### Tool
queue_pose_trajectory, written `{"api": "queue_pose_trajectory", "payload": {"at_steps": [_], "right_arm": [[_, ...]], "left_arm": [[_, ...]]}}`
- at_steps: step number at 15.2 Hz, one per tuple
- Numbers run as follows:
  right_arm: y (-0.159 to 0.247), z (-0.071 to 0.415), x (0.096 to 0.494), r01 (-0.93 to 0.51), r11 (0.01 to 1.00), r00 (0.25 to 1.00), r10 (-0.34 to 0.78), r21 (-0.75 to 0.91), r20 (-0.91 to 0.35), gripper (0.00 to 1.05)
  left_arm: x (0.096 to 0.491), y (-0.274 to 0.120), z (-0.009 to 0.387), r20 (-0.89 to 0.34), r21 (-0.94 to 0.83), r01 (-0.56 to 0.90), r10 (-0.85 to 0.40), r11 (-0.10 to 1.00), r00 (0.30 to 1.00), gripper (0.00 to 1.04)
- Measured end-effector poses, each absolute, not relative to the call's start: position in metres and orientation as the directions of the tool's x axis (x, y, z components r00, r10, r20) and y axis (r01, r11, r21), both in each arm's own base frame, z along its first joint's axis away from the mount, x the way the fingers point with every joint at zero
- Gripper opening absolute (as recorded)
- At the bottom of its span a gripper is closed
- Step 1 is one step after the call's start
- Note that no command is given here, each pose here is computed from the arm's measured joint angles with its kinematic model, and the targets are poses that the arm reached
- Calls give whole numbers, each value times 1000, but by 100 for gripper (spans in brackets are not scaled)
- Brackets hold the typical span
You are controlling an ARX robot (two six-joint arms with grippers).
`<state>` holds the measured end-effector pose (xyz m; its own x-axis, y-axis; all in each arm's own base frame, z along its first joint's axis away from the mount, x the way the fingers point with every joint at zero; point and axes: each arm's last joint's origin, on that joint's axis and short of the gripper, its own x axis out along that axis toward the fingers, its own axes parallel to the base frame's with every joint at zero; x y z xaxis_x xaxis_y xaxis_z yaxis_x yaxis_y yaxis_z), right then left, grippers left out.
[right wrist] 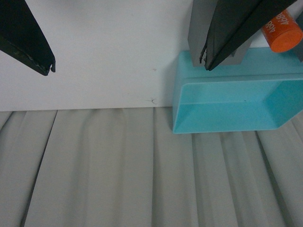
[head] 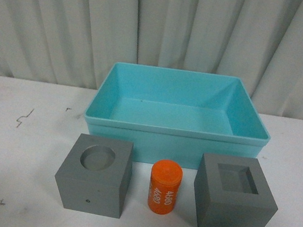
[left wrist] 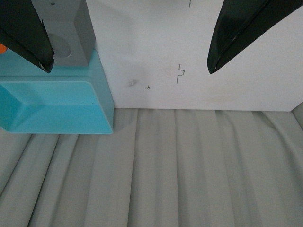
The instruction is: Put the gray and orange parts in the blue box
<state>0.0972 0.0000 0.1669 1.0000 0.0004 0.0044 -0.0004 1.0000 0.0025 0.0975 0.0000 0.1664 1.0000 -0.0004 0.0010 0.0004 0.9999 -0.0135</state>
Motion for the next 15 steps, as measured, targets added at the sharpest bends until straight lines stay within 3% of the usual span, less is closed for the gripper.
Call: {"api": "queue_pose_trajectory", "payload": {"at_steps": [6,8,11,13,15], "right_arm": [[0,167,97,0,1000,1000,0,2,4,98],[1,181,105,-120,991,989,114,61,90,98],[15,211,159,-208,967,976,197,146,88,98],[29,220,211,-205,960,974,219,190,-54,98],[42,198,257,-145,964,923,213,223,-320,98]], "left_arm": [[97,0,166,1,-14,0,0,1000,1000,98],[97,0,166,1,-14,0,0,1000,1000,98],[97,0,166,1,-14,0,0,1000,1000,98],[97,0,166,1,-14,0,0,1000,1000,98],[97,0,166,1,-14,0,0,1000,1000,98]]}}
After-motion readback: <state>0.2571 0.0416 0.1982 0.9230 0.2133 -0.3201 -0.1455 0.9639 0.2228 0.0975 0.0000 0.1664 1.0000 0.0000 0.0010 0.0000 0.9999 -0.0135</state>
